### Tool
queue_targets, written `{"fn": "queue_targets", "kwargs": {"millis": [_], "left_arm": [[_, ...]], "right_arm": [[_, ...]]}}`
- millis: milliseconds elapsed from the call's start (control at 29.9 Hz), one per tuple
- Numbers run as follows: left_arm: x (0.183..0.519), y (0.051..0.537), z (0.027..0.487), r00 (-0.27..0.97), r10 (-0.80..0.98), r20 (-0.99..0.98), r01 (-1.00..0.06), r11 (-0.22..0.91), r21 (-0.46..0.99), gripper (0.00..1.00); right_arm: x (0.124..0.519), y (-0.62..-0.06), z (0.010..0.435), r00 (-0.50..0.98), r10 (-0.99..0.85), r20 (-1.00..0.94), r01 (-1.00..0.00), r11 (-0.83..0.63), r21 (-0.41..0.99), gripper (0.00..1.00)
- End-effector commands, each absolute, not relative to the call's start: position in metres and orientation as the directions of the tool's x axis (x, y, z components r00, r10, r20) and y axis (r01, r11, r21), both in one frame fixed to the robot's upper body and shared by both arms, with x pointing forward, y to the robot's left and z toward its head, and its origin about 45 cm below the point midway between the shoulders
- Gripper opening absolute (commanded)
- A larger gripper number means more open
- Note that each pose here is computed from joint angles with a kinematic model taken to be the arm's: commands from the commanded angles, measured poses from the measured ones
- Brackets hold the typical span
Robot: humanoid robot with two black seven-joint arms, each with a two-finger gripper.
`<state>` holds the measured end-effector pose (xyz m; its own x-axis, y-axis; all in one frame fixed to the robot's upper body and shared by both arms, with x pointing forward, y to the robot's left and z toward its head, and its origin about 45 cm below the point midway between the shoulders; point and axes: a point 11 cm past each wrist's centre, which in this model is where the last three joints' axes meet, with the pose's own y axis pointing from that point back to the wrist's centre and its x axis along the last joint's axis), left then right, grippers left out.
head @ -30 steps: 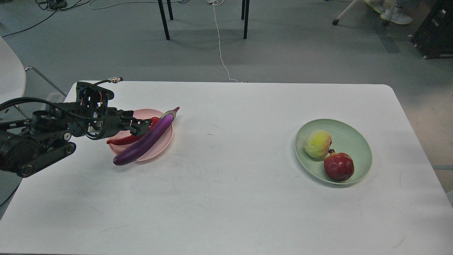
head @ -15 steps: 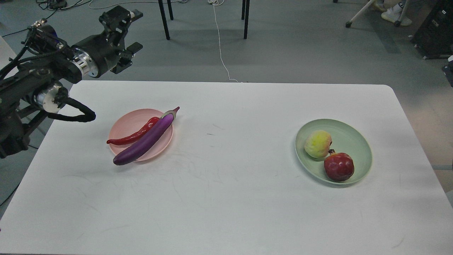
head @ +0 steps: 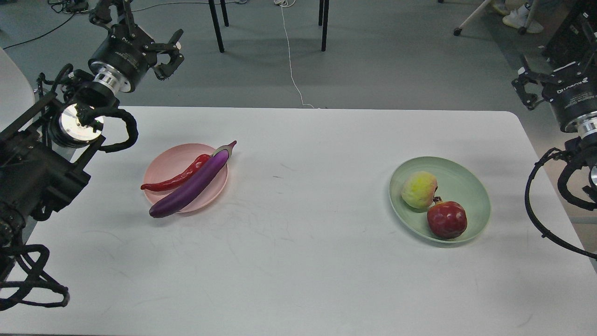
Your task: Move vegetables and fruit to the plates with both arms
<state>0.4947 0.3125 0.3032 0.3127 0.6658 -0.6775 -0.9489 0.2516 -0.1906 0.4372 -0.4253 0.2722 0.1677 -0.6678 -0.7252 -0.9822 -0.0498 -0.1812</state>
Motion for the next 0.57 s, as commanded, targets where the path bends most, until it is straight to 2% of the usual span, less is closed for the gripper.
{"fn": "queue_targets", "kwargs": {"millis": [0, 267, 534], "left_arm": [[0.492, 0.307, 0.296, 0.330, 0.586, -0.740, -0.943, 0.243, -0.228, 0.98], [0.488, 0.310, 0.278, 0.297, 0.598, -0.745, -0.953, 0.236, -0.191, 0.98], [0.478, 0.320, 0.260, 0.270, 0.594, -0.758, -0.961, 0.216, -0.173, 0.98]], "right_arm": [[0.441, -0.415, 0.257, 0.152, -0.635, -0.757, -0.986, -0.039, -0.165, 0.99], [0.450, -0.404, 0.224, 0.077, -0.573, -0.816, -0.995, 0.009, -0.100, 0.99], [0.450, -0.400, 0.224, 0.085, -0.586, -0.806, -0.995, -0.014, -0.095, 0.99]]}}
